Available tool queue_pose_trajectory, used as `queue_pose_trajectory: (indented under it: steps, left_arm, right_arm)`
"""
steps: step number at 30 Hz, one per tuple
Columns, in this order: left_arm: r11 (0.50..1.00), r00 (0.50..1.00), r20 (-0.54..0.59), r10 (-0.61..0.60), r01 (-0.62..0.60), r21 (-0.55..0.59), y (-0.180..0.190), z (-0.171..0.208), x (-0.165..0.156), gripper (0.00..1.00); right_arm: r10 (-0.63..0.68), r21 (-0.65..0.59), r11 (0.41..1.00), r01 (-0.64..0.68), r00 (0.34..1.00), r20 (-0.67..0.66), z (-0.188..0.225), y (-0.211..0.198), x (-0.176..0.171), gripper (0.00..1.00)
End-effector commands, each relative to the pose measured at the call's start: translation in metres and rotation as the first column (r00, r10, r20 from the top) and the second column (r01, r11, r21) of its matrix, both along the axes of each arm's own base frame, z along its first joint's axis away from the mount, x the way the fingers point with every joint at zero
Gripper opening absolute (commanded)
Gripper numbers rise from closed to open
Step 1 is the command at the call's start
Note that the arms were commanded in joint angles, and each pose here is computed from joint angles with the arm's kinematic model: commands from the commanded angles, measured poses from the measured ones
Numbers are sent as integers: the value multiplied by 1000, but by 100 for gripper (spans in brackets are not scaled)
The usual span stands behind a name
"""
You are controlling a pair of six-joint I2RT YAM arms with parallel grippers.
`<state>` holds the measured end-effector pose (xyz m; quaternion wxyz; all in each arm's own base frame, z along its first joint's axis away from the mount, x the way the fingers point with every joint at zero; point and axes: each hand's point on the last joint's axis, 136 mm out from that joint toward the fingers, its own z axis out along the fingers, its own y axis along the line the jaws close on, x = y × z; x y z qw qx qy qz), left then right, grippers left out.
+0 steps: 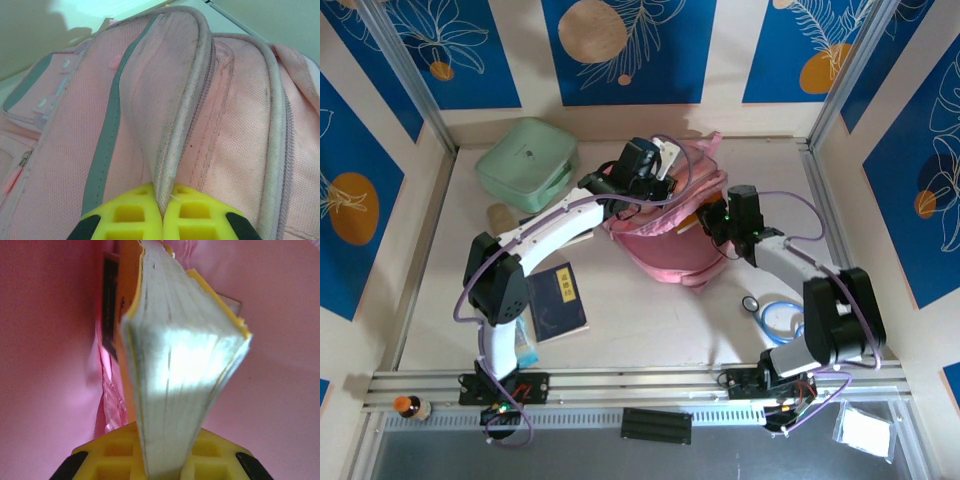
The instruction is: Pack books, pencil case, and school supplies into a backpack
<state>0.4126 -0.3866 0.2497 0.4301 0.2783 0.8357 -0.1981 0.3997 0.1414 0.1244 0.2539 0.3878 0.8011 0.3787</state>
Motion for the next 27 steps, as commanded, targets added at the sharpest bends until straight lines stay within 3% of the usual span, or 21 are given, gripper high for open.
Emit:
queue_pose_trajectory:
  steps: [1,11,14,20,27]
  left_arm:
    - [970,985,171,-27,67,-233,-13,102,-7,0]
    - [965,993,117,-6,36,-261,-7,94,0,0]
    - [966,995,104,4,23,-257,-3,90,3,0]
    - [970,997,77,24,-4,-242,5,78,8,0]
    - [981,999,5,37,-36,-192,7,34,17,0]
  right_arm:
    - [-49,37,998,50,998,-37,-7,6,21,7]
    - [148,189,973,-130,985,-86,-27,52,34,38]
    - [155,193,972,-132,981,-113,-27,48,25,52]
    - [138,180,978,-110,979,-151,-19,21,-6,71]
    - [75,185,982,-41,981,-181,-22,-13,-51,72]
